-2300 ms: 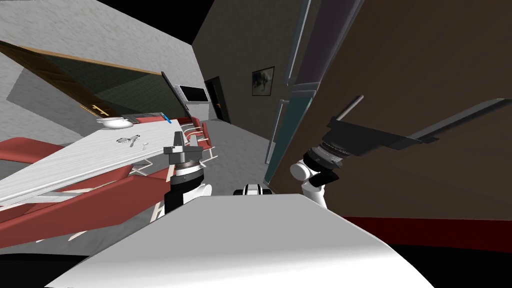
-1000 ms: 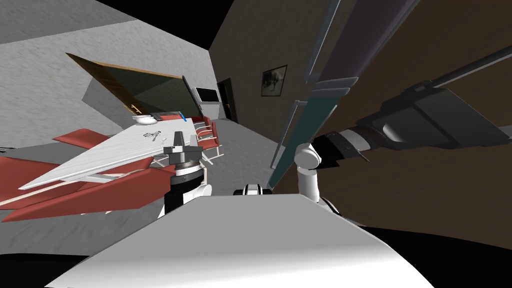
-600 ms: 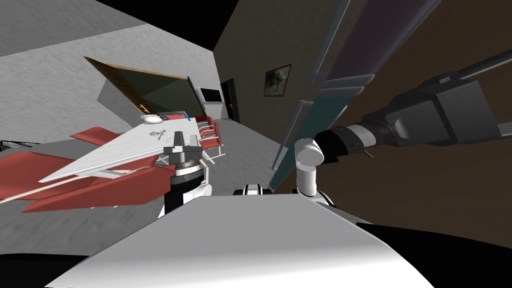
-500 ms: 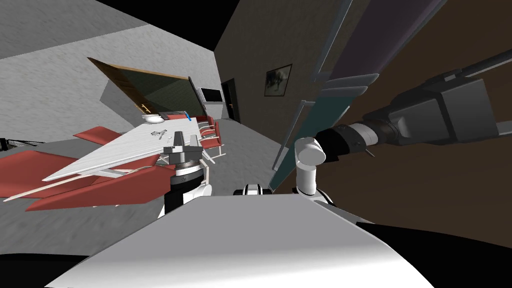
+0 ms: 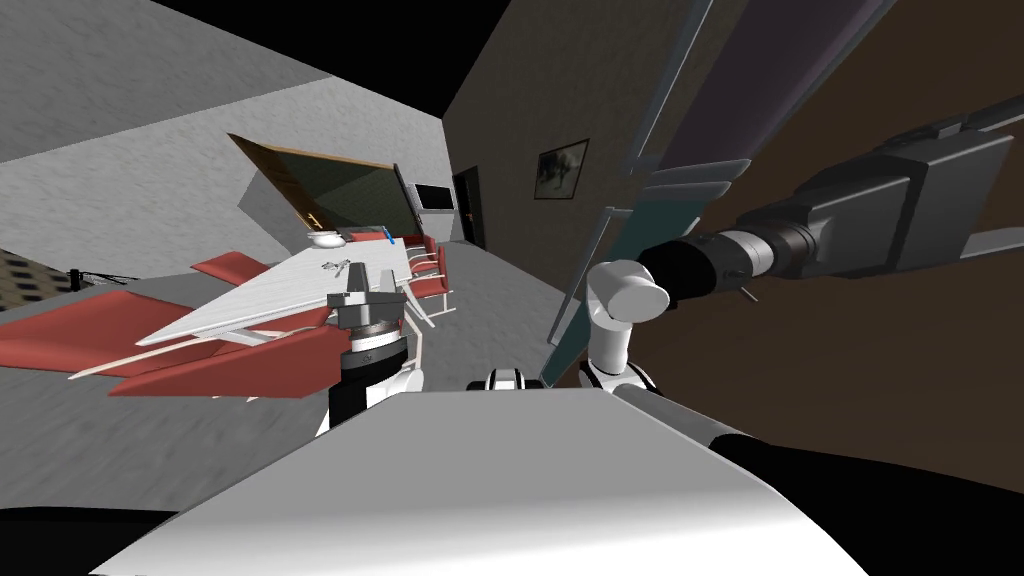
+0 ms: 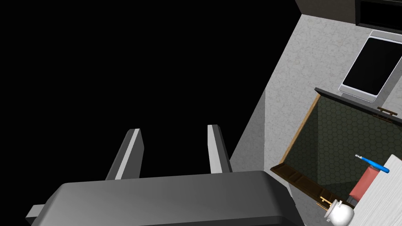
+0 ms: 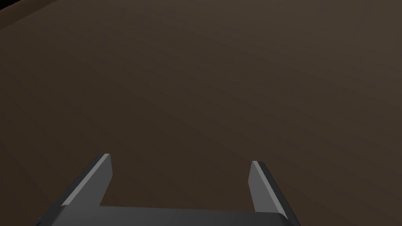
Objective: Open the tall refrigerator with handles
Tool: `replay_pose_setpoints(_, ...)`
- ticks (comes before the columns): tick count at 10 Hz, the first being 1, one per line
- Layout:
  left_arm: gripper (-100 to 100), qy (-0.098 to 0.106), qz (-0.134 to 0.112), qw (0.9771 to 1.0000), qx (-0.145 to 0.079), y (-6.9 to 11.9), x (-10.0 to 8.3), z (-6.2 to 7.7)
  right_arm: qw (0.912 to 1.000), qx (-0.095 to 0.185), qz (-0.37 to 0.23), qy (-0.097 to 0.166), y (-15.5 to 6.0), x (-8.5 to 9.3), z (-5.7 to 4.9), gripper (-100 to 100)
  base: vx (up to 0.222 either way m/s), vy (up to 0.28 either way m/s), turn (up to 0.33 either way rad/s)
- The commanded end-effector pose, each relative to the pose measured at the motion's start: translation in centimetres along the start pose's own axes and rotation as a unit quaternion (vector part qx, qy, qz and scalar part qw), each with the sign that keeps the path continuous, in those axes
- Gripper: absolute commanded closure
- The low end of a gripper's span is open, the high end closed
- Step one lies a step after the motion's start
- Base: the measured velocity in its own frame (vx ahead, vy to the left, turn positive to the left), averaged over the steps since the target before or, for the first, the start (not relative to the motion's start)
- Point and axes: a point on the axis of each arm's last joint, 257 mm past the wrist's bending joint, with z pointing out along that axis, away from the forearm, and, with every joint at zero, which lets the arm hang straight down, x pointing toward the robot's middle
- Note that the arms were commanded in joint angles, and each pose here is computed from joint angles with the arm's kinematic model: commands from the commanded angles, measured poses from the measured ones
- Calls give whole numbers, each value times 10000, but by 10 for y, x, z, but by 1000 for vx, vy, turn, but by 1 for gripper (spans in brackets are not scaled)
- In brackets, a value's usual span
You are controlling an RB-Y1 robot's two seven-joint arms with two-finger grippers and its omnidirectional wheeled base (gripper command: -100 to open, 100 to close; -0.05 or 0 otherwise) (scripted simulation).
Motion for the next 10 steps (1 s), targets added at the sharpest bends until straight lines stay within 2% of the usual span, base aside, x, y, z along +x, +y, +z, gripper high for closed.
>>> replay_pose_setpoints(1, 0, 0, 0, 10000, 0, 0, 0, 0, 9988, -175, 292, -341, -5, -12, 2, -100, 1, 4, 106)
replay_pose_setpoints(4, 0, 0, 0, 10000, 0, 0, 0, 0, 9959, -279, 512, -696, -10, -26, 3, -100, 4, 0, 75)
replay_pose_setpoints(5, 0, 0, 0, 10000, 0, 0, 0, 0, 9958, -277, 516, -710, -10, -27, 2, -100, -8, -3, -17)
replay_pose_setpoints(6, 0, 0, 1, 10000, 0, 0, 0, 0, 9934, -389, 665, -847, -13, -29, 3, -100, 15, 5, 57)
replay_pose_setpoints(8, 0, 0, 0, 10000, 0, 0, 0, 0, 9924, -374, 692, -947, -14, -34, 3, -100, 12, 2, 39)
replay_pose_setpoints(9, 0, 0, 1, 10000, 0, 0, 0, 0, 9888, -466, 845, -1137, -18, -40, 3, -100, -1, 11, 118)
replay_pose_setpoints(10, 0, 0, 0, 10000, 0, 0, 0, 0, 9882, -458, 857, -1182, -19, -42, 2, -100, -13, -24, 35)
